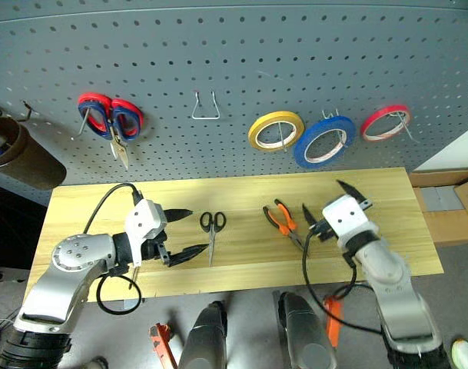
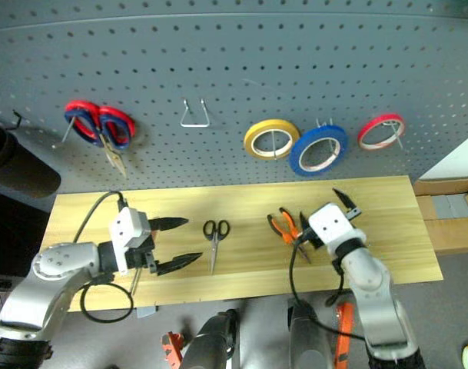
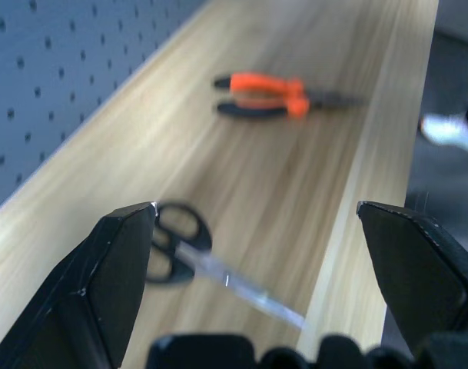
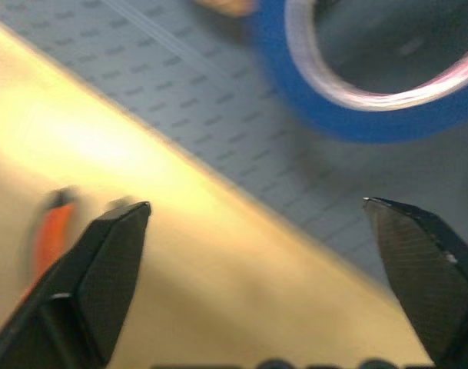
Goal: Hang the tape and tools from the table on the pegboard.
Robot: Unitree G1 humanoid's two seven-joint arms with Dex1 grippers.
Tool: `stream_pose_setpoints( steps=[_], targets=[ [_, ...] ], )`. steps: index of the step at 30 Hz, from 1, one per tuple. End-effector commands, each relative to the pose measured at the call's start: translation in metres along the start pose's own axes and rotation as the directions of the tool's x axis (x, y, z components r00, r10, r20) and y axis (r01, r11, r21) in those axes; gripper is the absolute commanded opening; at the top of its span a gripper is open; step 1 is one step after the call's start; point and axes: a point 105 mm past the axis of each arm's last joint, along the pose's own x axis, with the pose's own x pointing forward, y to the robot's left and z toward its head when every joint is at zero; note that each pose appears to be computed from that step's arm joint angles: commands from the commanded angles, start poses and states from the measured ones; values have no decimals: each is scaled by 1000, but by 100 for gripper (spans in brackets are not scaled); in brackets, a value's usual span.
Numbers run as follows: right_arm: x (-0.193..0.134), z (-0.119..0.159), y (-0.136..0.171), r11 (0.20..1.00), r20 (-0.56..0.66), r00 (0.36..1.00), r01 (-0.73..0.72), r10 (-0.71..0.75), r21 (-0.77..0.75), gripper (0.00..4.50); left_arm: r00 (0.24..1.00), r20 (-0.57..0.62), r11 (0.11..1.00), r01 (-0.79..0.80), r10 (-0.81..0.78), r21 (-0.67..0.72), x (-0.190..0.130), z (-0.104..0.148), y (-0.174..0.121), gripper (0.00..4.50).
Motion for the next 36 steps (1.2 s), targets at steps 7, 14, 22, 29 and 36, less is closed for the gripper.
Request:
stream_pose_setpoints(
  steps=[7, 14, 22, 29, 36],
  targets=[
    [27, -3, 70, 917, -186, 949, -174, 254, 360, 447, 998, -47, 999, -33, 35, 39, -24, -12, 24, 450],
    [66, -5, 72, 932, -223, 951, -132, 216, 339, 447, 998, -51, 998, -41, 43, 49, -24, -12, 28, 450],
    [83, -15, 62, 952, -239, 959, -78, 153, 297, 447, 997, -55, 998, -47, 49, 42, -26, -14, 25, 450],
    [86, -12, 50, 964, -219, 970, -43, 103, 263, 447, 997, -51, 998, -48, 50, 38, -25, -14, 24, 450],
    [82, -36, 44, 949, -302, 947, -10, 110, 314, 447, 998, -47, 999, -39, 41, 37, -22, -14, 23, 450]
  ],
)
